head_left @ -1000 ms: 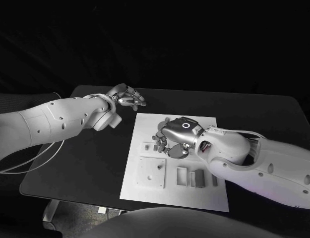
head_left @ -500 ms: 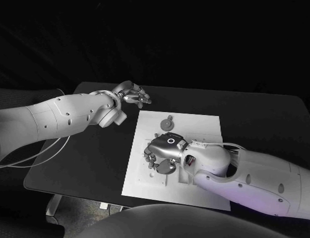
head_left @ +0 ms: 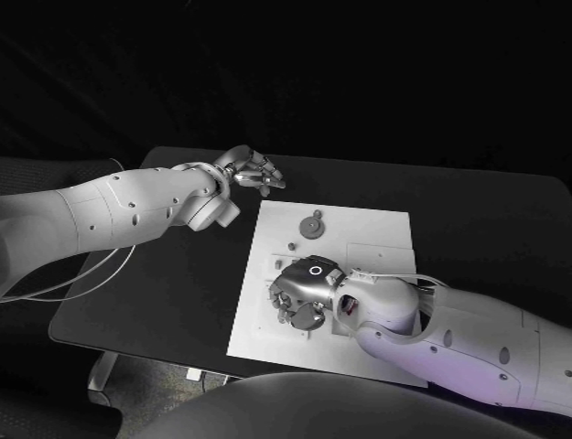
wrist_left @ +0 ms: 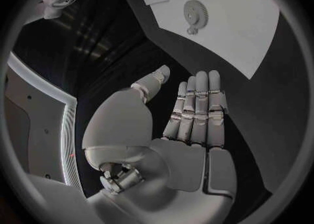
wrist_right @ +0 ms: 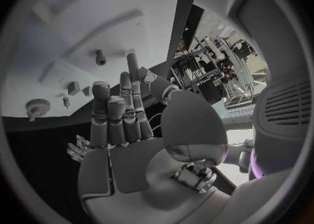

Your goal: Assemble the parts on the task board

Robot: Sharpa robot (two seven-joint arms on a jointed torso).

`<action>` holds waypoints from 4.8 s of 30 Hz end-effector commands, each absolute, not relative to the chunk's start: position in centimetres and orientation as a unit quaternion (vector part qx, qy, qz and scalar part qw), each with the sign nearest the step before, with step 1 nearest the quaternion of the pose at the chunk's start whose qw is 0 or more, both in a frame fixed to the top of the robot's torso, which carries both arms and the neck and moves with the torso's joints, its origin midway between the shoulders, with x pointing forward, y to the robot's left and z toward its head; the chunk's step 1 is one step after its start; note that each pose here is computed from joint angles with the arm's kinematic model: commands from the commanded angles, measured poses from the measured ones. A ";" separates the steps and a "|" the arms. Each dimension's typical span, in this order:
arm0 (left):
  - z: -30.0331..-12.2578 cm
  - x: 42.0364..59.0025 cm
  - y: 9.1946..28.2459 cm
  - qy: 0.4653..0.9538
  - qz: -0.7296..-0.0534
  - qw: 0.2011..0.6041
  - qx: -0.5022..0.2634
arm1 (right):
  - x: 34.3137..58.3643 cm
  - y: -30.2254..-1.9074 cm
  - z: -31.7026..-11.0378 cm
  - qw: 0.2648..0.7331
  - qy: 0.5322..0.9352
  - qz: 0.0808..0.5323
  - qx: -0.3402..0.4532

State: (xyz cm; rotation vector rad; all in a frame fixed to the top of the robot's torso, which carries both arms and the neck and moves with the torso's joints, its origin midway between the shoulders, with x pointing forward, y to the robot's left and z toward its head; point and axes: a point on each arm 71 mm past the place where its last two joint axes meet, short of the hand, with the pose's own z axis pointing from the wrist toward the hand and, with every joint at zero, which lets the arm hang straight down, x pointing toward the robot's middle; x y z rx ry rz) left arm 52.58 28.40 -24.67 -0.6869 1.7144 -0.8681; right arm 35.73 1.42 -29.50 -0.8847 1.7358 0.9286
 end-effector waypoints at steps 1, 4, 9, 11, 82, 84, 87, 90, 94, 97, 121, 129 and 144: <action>-24.6 52.6 28.2 0.716 -0.367 0.522 -0.284 | 35.6 1.6 -29.6 0.478 0.700 0.375 -0.375; -24.5 52.6 28.1 0.716 -0.368 0.521 -0.284 | 35.7 1.7 -29.6 0.479 0.700 0.372 -0.378; -24.6 52.6 28.2 0.716 -0.367 0.522 -0.284 | 35.7 1.7 -29.7 0.475 0.702 0.370 -0.380; -24.6 52.6 28.2 0.716 -0.367 0.522 -0.284 | 35.7 1.7 -29.8 0.473 0.703 0.369 -0.381; -24.4 52.5 28.5 0.713 -0.365 0.527 -0.286 | 35.4 1.3 -30.2 0.461 0.714 0.357 -0.389; -24.5 52.5 28.5 0.713 -0.365 0.526 -0.286 | 35.4 1.4 -30.3 0.459 0.715 0.356 -0.390; -24.5 52.5 28.4 0.713 -0.365 0.526 -0.285 | 35.4 1.6 -30.4 0.454 0.719 0.358 -0.387; -24.5 52.6 28.4 0.713 -0.365 0.526 -0.285 | 35.5 1.7 -30.4 0.450 0.721 0.361 -0.384; -24.5 52.6 28.4 0.713 -0.365 0.526 -0.286 | 35.5 1.6 -30.5 0.445 0.725 0.363 -0.380; -24.5 52.6 28.5 0.714 -0.364 0.526 -0.286 | 35.6 1.5 -30.5 0.442 0.728 0.364 -0.377; -24.5 52.5 28.7 0.714 -0.362 0.526 -0.287 | 37.8 -1.9 -27.3 0.515 0.698 0.422 -0.264; -24.5 52.6 28.8 0.713 -0.362 0.528 -0.287 | 41.6 -6.8 -23.8 0.521 0.730 0.404 -0.180; -24.5 52.7 29.0 0.711 -0.362 0.530 -0.289 | 43.6 -17.0 -23.9 0.463 0.832 0.284 -0.112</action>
